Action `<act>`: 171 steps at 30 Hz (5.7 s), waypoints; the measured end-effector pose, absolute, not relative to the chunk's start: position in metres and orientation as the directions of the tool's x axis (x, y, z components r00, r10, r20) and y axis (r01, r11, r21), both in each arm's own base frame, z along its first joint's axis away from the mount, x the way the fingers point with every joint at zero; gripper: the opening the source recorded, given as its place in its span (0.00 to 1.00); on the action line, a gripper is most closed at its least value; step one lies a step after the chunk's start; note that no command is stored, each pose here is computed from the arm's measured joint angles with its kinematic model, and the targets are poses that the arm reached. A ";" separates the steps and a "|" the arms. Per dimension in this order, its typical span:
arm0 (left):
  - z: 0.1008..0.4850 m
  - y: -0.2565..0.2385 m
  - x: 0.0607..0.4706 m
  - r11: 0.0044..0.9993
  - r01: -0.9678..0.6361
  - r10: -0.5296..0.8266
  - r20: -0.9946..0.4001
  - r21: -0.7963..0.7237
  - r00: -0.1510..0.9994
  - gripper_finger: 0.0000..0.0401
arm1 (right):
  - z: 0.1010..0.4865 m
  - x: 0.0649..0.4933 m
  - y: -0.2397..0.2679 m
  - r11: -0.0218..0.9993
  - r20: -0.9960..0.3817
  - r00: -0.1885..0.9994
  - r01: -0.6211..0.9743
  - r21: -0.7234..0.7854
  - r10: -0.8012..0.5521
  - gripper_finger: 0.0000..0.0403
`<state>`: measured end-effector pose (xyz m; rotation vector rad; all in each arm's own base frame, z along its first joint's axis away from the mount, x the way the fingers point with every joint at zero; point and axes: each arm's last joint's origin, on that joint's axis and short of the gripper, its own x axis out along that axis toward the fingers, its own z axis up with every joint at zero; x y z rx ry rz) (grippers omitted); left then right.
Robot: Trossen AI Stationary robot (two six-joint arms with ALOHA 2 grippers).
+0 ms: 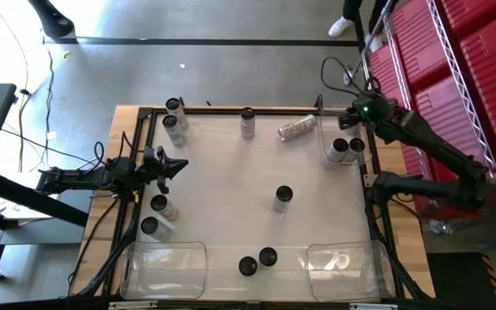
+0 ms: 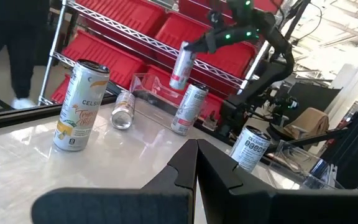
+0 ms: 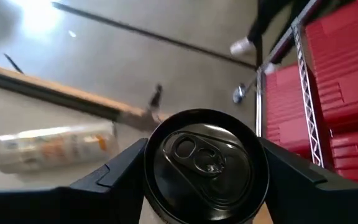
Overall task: Sort soda cans
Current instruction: Put the right white-pink soda can into the top transparent bin, then put the white-pink soda can into the top transparent bin
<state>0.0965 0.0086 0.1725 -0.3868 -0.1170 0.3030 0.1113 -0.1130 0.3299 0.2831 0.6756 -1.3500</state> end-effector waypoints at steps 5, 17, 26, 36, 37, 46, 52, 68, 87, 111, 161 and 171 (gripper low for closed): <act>0.173 0.009 0.097 0.885 -0.269 0.312 0.055 -0.381 0.948 0.00 | 0.302 0.113 -0.119 0.217 -0.638 0.065 0.962 -0.162 -0.767 0.59; 0.173 0.009 0.097 0.885 -0.269 0.312 0.055 -0.381 0.949 0.00 | 0.256 0.103 -0.131 0.154 -0.697 0.010 0.977 -0.144 -0.717 0.59; 0.172 0.009 0.097 0.884 -0.269 0.312 0.055 -0.381 0.948 0.00 | 0.251 0.102 -0.130 0.190 -0.731 0.048 0.975 -0.113 -0.680 0.65; 0.172 0.009 0.097 0.884 -0.269 0.312 0.054 -0.381 0.949 0.00 | 0.250 0.102 -0.128 0.209 -0.753 0.060 0.972 -0.104 -0.655 0.80; 0.172 0.009 0.097 0.884 -0.269 0.312 0.054 -0.381 0.949 0.00 | 0.251 0.101 -0.128 0.210 -0.754 0.059 0.972 -0.106 -0.654 0.80; 0.172 0.009 0.097 0.884 -0.269 0.312 0.054 -0.381 0.948 0.00 | 0.290 0.100 -0.127 0.225 -0.725 0.066 0.966 -0.125 -0.685 0.80; 0.172 0.009 0.097 0.883 -0.269 0.312 0.054 -0.385 0.948 0.00 | 0.321 0.113 -0.122 0.401 -0.649 0.268 0.914 -0.063 -0.712 0.81; 0.210 0.009 0.088 0.935 -0.273 0.336 0.323 -0.224 0.885 0.01 | 0.307 0.196 -0.051 0.930 -0.154 0.927 0.357 0.085 -0.342 0.81; 0.337 0.009 0.117 0.943 -0.263 0.323 -0.368 0.204 0.872 0.33 | 0.300 0.200 -0.037 0.946 -0.131 0.941 0.320 0.056 -0.311 0.81; 0.336 -0.042 0.119 0.933 -0.344 -0.031 -0.979 -0.100 0.200 0.51 | 0.280 0.220 -0.041 0.951 -0.229 0.924 0.306 -0.044 -0.307 0.81; 0.291 -0.085 0.146 0.939 -0.341 0.087 -0.988 0.039 0.125 0.84 | 0.280 0.221 -0.040 0.956 -0.225 0.931 0.294 -0.005 -0.288 0.81; 0.288 -0.084 0.146 0.934 -0.354 0.099 -0.987 0.048 0.125 0.84 | 0.280 0.220 -0.040 0.956 -0.227 0.931 0.294 -0.005 -0.288 0.81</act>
